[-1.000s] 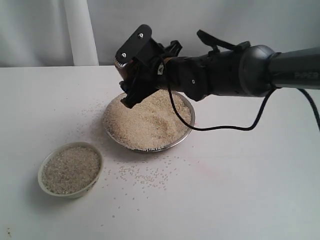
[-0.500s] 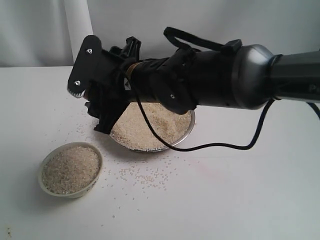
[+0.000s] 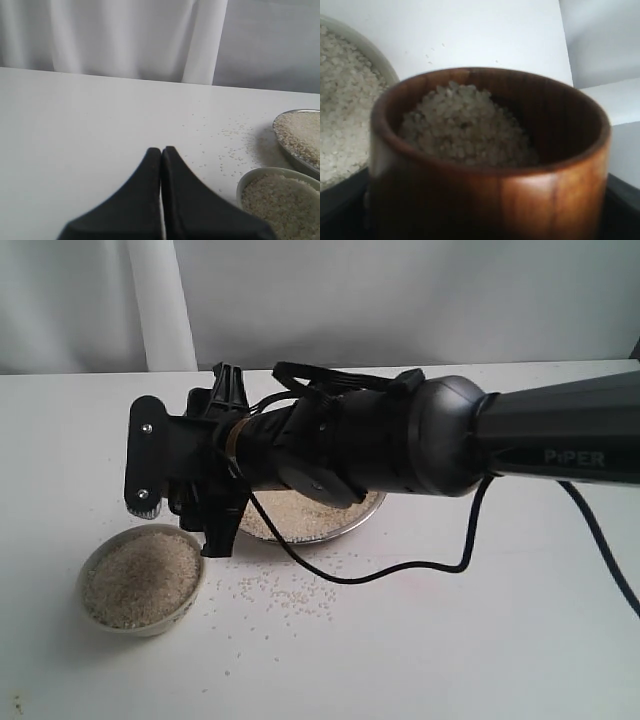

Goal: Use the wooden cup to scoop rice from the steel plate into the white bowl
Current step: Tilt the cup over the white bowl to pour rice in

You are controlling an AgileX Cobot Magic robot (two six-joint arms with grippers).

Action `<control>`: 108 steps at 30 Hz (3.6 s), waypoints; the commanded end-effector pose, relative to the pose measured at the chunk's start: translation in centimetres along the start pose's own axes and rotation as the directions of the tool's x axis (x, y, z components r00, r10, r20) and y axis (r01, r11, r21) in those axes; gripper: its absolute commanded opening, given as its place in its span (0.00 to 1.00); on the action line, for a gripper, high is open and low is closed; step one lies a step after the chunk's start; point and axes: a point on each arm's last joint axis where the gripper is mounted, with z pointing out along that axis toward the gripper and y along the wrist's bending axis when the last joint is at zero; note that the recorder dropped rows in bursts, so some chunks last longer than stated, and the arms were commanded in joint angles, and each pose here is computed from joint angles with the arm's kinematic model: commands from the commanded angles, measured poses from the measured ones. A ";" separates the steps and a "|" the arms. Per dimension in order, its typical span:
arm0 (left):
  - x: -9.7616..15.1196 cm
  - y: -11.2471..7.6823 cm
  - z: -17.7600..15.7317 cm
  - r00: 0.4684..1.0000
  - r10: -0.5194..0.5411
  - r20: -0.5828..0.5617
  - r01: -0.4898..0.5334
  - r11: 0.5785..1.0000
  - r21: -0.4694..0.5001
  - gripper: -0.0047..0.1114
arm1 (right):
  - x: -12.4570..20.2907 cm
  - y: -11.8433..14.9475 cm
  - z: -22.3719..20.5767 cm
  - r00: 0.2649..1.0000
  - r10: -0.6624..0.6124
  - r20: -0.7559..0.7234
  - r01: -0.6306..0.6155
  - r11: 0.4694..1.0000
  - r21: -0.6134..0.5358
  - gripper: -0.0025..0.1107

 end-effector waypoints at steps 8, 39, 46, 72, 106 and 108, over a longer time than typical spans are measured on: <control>0.0 -0.1 0.0 1.000 -0.008 0.004 0.008 1.000 0.008 0.04 | -1.1 0.1 -0.2 0.983 -0.181 -0.028 0.181 0.984 -0.004 0.02; 0.0 -0.1 0.0 1.000 -0.008 0.004 0.008 1.000 0.008 0.04 | -5.5 1.6 1.4 0.825 -0.488 -0.285 0.511 0.860 0.006 0.02; 0.0 -0.1 0.0 1.000 -0.008 0.004 0.008 1.000 0.008 0.04 | -4.6 3.7 3.5 0.747 -0.565 -0.351 0.594 0.804 -0.028 0.02; 0.0 -0.1 0.0 1.000 -0.008 0.004 0.008 1.000 0.008 0.04 | -4.8 4.0 3.0 0.653 -0.581 -0.486 0.656 0.755 -0.020 0.02; 0.0 -0.1 0.0 1.000 -0.008 0.004 0.008 1.000 0.008 0.04 | -7.9 7.8 1.6 0.502 -0.730 -0.465 0.770 0.622 -0.145 0.02; 0.0 -0.1 0.0 1.000 -0.008 0.004 0.008 1.000 0.008 0.04 | -8.2 7.8 1.7 0.500 -0.741 -0.448 0.783 0.608 -0.132 0.02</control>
